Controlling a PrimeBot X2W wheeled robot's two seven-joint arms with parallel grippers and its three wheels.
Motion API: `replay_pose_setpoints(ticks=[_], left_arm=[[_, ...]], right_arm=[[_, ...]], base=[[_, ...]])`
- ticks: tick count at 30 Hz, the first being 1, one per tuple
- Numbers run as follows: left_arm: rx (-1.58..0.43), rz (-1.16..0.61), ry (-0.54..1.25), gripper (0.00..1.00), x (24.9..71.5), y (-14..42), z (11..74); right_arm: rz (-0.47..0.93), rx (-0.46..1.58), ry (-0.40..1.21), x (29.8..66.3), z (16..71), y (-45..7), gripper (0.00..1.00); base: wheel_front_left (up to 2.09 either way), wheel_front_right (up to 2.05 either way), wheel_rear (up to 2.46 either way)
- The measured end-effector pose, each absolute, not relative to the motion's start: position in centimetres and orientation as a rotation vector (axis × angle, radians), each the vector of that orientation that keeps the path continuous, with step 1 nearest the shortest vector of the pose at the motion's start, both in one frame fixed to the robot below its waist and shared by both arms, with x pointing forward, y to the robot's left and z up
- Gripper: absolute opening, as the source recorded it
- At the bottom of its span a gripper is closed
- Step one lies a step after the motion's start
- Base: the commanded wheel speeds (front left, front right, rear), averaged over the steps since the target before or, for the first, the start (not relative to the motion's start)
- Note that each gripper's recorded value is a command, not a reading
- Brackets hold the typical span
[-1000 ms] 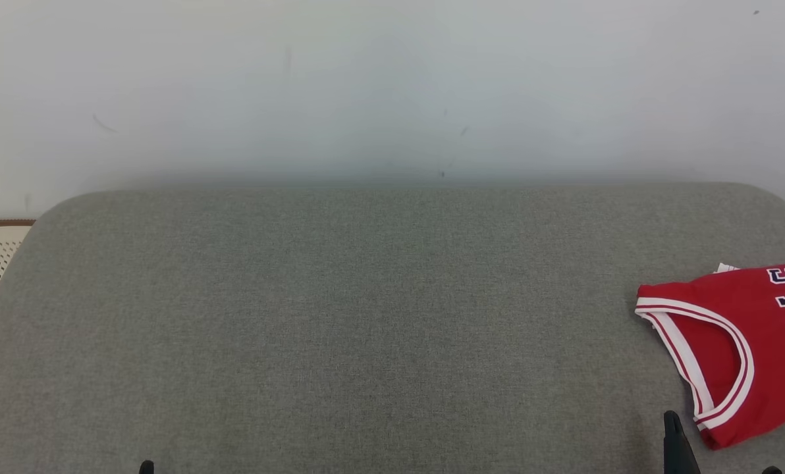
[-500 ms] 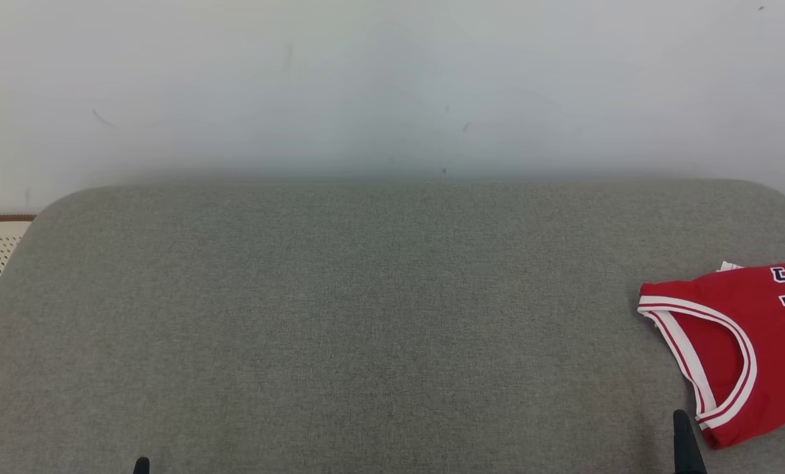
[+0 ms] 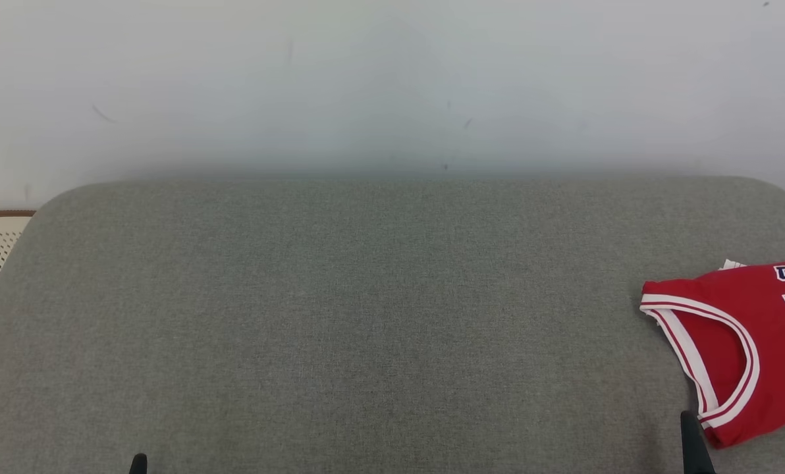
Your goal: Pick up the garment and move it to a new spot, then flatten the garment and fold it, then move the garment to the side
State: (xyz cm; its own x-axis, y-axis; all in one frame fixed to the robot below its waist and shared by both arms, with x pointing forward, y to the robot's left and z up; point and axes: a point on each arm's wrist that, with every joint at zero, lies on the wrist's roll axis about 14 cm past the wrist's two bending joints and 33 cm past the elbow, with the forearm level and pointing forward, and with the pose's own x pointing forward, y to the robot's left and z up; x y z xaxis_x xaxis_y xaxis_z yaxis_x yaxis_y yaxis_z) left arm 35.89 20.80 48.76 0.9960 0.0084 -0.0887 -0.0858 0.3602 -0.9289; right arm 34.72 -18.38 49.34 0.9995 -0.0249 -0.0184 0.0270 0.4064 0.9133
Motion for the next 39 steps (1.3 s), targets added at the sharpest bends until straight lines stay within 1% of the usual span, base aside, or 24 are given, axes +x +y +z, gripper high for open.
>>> replay_pose_setpoints(ticks=[13,39], left_arm=[[-1.333,0.032,0.064,0.00,36.0,20.8,49.2],[-1.519,-0.014,0.046,0.00,36.1,20.9,50.0]], right_arm=[[-0.033,1.298,-0.016,34.8,49.9,-18.6,0.00],[-0.031,1.506,-0.030,34.6,50.3,-18.8,0.00]], base=[[0.00,0.00,0.00],[0.00,0.00,0.00]])
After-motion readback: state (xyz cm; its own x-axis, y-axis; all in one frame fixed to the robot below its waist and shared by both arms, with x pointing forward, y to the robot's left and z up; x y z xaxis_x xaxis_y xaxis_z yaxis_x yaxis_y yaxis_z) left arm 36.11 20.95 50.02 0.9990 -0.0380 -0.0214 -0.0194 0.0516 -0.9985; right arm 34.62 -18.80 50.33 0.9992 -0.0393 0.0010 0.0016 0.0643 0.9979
